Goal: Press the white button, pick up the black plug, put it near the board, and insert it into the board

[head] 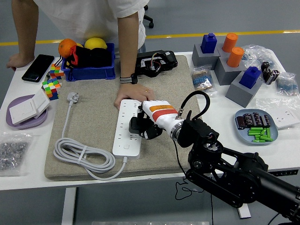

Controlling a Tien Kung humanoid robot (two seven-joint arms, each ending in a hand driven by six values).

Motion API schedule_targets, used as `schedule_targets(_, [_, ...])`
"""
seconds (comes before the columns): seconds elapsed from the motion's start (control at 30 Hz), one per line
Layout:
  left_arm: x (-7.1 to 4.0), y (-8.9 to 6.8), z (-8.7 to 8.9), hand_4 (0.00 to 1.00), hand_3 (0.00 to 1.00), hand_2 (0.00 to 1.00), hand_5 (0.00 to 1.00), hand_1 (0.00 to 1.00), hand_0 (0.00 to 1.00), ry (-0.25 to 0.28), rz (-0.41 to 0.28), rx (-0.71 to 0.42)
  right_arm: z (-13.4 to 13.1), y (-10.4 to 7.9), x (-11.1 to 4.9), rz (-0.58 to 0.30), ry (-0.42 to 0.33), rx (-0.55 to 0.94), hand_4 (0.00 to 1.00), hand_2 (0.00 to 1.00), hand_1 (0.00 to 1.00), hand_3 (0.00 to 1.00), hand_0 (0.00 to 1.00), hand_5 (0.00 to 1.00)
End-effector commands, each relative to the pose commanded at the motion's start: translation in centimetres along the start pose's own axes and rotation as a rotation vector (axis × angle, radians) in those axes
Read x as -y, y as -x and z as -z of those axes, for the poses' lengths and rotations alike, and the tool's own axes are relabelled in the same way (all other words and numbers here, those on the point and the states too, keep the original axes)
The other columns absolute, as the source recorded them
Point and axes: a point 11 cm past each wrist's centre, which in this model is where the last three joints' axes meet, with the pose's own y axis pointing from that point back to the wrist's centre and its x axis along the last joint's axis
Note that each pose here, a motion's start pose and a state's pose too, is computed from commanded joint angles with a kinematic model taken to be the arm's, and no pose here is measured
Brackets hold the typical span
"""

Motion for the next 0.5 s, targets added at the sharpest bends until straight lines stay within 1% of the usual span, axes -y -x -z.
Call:
schedule_targets(0.13, [0.0, 0.0, 0.1, 0.622, 0.651, 0.652, 0.010, 0.656, 0.655, -0.004, -0.001, -0.001, 0.4, 0.5, -0.4, 0.013, -0.011, 0.016, 0.746, 0.432, 0.390, 0.484, 0.319, 0.002])
schedule_targets(0.27, [0.0, -0.1, 0.3, 0.622, 0.651, 0.651, 0.010, 0.655, 0.655, -0.009, -0.002, -0.001, 1.1, 0.6, -0.9, 0.016, -0.036, 0.047, 0.746, 0.433, 0.389, 0.484, 0.319, 0.002])
schedule_targets(0.43, [0.0, -0.2, 0.2, 0.622, 0.651, 0.652, 0.010, 0.656, 0.655, -0.008, -0.005, -0.002, 1.8, 0.2, -1.4, 0.004, -0.057, 0.078, 0.745, 0.431, 0.388, 0.484, 0.317, 0.002])
schedule_targets(0.5, [0.0, -0.2, 0.2, 0.622, 0.651, 0.652, 0.010, 0.656, 0.655, -0.007, -0.005, -0.002, 1.4, -0.1, -1.6, -0.006, -0.056, 0.087, 0.745, 0.431, 0.388, 0.484, 0.317, 0.002])
